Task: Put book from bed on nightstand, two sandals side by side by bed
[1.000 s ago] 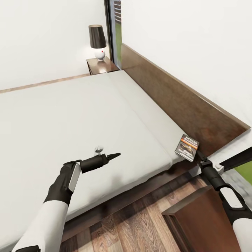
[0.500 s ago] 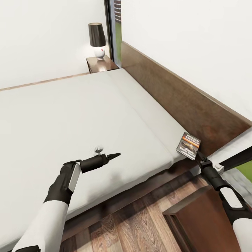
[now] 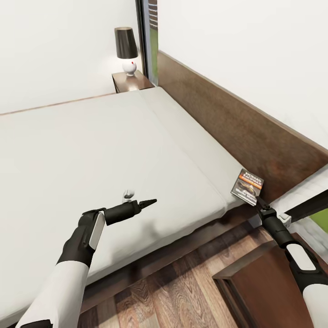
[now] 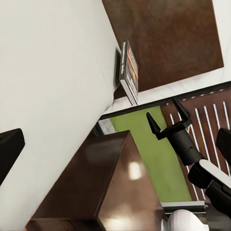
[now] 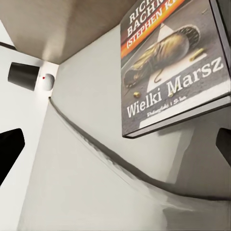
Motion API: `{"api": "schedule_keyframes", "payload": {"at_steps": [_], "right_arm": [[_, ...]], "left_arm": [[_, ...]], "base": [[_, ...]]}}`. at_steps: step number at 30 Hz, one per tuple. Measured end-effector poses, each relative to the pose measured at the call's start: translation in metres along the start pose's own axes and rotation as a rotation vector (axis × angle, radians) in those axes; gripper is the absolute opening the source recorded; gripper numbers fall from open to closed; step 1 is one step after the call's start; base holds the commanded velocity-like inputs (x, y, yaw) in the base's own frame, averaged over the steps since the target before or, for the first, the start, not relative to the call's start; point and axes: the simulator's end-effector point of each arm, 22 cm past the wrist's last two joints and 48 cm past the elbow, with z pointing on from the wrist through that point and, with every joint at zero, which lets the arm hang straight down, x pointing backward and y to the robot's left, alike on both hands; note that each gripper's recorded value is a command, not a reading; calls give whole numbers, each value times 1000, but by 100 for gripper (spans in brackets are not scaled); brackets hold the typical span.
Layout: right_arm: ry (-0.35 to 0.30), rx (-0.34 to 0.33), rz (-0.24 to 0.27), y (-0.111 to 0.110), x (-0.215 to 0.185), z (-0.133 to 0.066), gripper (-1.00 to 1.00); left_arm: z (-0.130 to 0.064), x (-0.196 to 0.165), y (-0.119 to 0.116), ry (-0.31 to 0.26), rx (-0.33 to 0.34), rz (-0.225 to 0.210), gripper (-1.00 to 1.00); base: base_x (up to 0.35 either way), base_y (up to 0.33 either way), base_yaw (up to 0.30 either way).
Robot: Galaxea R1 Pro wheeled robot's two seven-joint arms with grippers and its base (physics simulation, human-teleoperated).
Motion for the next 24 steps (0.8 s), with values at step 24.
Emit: {"api": "schedule_keyframes", "payload": {"at_steps": [24], "right_arm": [[-73, 14, 25, -8, -23, -7, 100]], "left_arm": [[1, 1, -1, 2, 3, 0, 100]], "base": [[0, 0, 0]]}}
